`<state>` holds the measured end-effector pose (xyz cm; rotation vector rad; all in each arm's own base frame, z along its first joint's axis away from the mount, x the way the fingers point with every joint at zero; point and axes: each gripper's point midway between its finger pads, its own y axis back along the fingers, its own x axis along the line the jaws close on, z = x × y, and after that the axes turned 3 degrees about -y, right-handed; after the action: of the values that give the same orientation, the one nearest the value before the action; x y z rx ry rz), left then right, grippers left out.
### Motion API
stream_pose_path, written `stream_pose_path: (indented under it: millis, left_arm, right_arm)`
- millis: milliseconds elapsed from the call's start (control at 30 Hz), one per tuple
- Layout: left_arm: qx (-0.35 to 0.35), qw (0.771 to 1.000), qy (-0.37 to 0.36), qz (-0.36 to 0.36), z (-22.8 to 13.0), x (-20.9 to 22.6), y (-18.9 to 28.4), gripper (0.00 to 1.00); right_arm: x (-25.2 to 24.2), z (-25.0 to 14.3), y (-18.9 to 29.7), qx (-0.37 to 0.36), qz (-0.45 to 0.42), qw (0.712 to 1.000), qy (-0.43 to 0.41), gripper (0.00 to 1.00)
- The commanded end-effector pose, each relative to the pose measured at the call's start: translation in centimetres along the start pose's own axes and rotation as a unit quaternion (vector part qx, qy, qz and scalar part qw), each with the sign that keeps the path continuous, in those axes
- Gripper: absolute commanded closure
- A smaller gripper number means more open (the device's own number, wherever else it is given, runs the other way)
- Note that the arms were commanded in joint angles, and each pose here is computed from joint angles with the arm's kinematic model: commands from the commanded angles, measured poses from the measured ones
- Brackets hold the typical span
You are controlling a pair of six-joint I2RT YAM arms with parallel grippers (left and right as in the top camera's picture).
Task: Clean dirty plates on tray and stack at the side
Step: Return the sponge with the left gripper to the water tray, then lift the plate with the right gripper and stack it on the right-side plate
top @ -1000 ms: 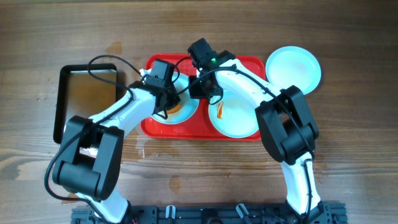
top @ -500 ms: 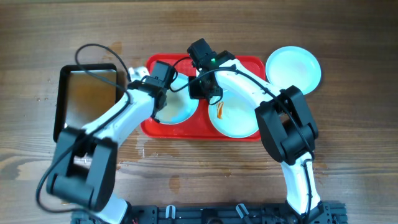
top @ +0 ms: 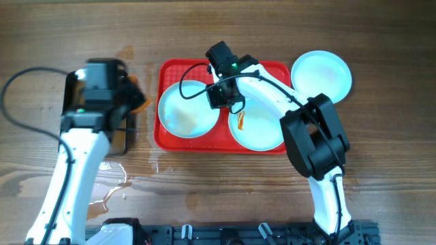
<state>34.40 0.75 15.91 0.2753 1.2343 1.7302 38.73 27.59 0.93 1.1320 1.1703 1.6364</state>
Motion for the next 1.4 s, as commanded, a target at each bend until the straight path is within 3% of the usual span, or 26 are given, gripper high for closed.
stream_pose_path:
  millis: [0,133,333,667,800,900,1100,1267,1367]
  left_arm:
    - [0.034,0.998,0.058,0.021,0.0,3.8,0.2,0.96]
    - [0.032,0.994,0.094,0.046,0.7,6.4,0.4,0.96]
    - [0.022,0.991,0.117,0.057,1.5,8.0,0.6,0.96]
    - [0.021,0.992,0.110,0.060,1.7,8.4,0.6,0.96]
    - [0.021,0.992,0.110,0.060,1.7,8.4,0.6,0.96]
    - [0.021,0.992,0.110,0.060,1.7,8.4,0.6,0.96]
    - [0.021,0.992,0.110,0.060,1.7,8.4,0.6,0.96]
    - [0.021,0.992,0.110,0.060,1.7,8.4,0.6,0.96]
    - [0.023,0.992,0.110,0.061,1.6,8.4,0.7,0.96]
  right_arm:
    - [-1.0,3.6,6.5,-0.094,-0.057,0.993,0.047,0.96]
    - [-1.2,5.2,12.1,-0.169,-0.114,0.976,0.070,0.96]
    - [-0.5,6.4,21.2,-0.287,-0.219,0.927,0.101,0.96]
    - [5.0,6.3,30.1,-0.375,-0.440,0.779,0.241,0.96]
    - [7.3,6.4,32.4,-0.377,-0.490,0.730,0.292,0.96]
    - [8.3,6.4,33.6,-0.380,-0.508,0.709,0.308,0.96]
    - [8.6,6.5,34.3,-0.390,-0.512,0.705,0.299,0.96]
    - [8.3,6.4,33.3,-0.418,-0.472,0.734,0.253,0.96]
    - [7.1,6.7,31.0,-0.423,-0.413,0.777,0.217,0.95]
